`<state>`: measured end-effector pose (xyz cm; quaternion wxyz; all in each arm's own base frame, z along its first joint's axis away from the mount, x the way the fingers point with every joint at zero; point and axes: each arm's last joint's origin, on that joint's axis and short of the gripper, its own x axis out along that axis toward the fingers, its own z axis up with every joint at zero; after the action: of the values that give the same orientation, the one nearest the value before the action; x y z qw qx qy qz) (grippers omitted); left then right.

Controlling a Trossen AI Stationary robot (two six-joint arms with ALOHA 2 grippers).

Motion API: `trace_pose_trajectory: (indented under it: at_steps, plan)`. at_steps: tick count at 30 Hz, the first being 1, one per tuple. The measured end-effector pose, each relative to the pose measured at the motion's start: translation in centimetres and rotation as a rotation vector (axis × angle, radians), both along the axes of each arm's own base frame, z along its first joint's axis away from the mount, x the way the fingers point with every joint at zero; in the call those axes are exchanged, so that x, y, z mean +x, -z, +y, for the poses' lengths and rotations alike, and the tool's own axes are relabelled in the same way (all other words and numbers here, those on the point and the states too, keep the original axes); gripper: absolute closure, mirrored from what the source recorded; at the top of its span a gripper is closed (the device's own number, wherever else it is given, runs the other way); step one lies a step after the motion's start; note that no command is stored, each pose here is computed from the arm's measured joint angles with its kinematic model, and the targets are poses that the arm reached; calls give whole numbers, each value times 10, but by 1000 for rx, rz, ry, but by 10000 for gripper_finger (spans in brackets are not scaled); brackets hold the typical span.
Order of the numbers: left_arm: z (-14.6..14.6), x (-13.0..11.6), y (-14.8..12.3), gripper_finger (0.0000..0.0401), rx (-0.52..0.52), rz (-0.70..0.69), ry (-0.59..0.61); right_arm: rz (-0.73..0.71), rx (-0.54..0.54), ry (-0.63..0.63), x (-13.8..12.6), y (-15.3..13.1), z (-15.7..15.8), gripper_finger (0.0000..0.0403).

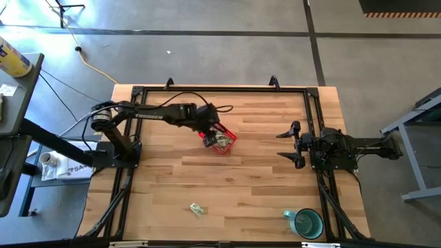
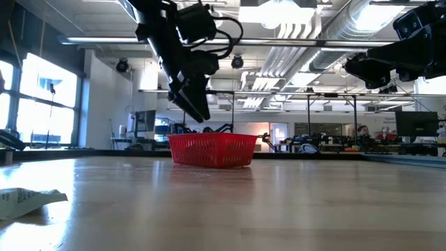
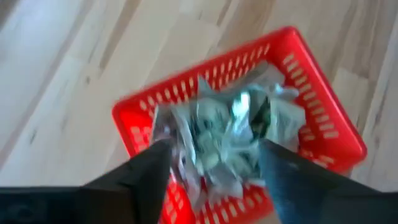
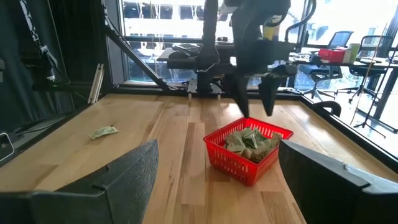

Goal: Pick and place Stevia / Truvia into bins
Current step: Put the stevia packet into the red basket

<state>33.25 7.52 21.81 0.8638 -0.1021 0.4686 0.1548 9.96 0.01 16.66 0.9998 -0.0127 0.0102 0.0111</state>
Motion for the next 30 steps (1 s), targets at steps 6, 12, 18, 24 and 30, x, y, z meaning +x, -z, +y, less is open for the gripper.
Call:
trace_pose_trajectory:
  at_steps: [6, 12, 18, 24, 30]
  plan:
    - [-18, -13, -15, 81, -94, 73, 66, 2, 0, 0, 0, 0, 0, 82]
    - [-60, -19, -22, 117, -144, 86, 474, 2, 0, 0, 0, 0, 0, 82]
    - [-106, -25, -8, 154, -90, 188, 816, 0, 0, 0, 0, 0, 0, 82]
    - [-165, -47, 14, 154, 22, 252, 1060, 4, 0, 0, 0, 0, 0, 82]
    - [-215, -65, 26, 130, 72, 203, 1094, 4, 0, 0, 0, 0, 0, 82]
